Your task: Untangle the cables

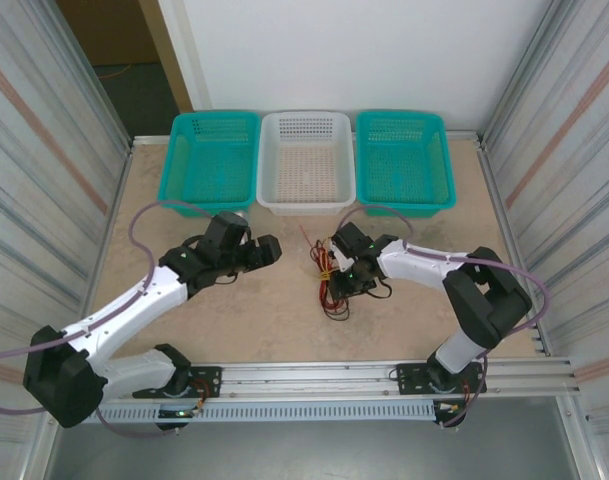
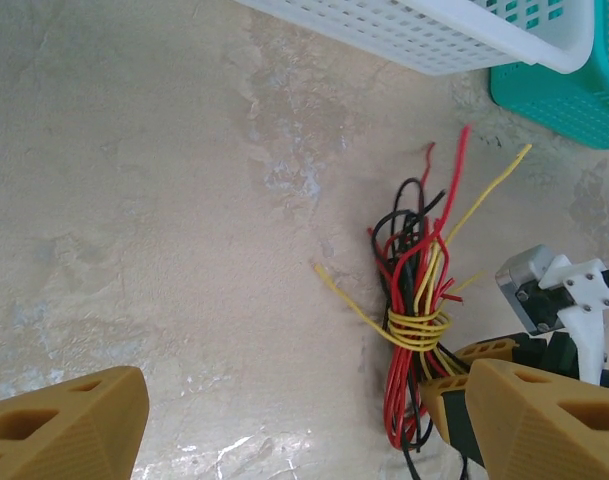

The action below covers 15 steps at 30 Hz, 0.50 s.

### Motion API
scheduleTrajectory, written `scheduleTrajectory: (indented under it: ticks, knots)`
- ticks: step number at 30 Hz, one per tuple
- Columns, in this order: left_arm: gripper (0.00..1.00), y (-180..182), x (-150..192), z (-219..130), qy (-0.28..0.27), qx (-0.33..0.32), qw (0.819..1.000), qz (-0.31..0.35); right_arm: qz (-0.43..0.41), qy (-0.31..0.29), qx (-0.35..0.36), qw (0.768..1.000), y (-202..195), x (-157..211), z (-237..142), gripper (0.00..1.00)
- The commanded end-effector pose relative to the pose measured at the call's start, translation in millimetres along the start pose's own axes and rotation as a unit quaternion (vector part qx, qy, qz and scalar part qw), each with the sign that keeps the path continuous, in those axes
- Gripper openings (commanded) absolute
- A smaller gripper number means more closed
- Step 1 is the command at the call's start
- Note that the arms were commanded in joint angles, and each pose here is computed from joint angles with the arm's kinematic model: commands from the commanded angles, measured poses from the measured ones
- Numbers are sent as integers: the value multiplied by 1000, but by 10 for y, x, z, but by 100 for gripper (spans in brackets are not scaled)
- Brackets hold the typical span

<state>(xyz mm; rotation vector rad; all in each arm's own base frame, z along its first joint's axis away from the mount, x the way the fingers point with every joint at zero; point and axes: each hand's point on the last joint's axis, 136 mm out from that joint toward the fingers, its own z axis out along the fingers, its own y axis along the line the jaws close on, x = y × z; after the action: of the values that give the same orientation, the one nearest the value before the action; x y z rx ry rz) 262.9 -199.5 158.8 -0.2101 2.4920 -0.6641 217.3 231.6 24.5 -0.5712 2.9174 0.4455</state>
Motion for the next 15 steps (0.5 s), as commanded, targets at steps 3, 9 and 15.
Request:
scheduleTrajectory:
  ticks: [3, 9, 15]
  knots:
    - [84, -214, -10, 20, 0, 7, 1000, 26, -56, -72, 70, 993, 26, -182, -222, 17]
    - [85, -495, 18, 66, 24, 40, 999, 3, -136, -193, 150, 960, 183, -481, -784, 6]
    - [86, -647, -140, 33, 5, 79, 996, -42, -171, -248, 106, 948, 502, -546, -1114, 0]
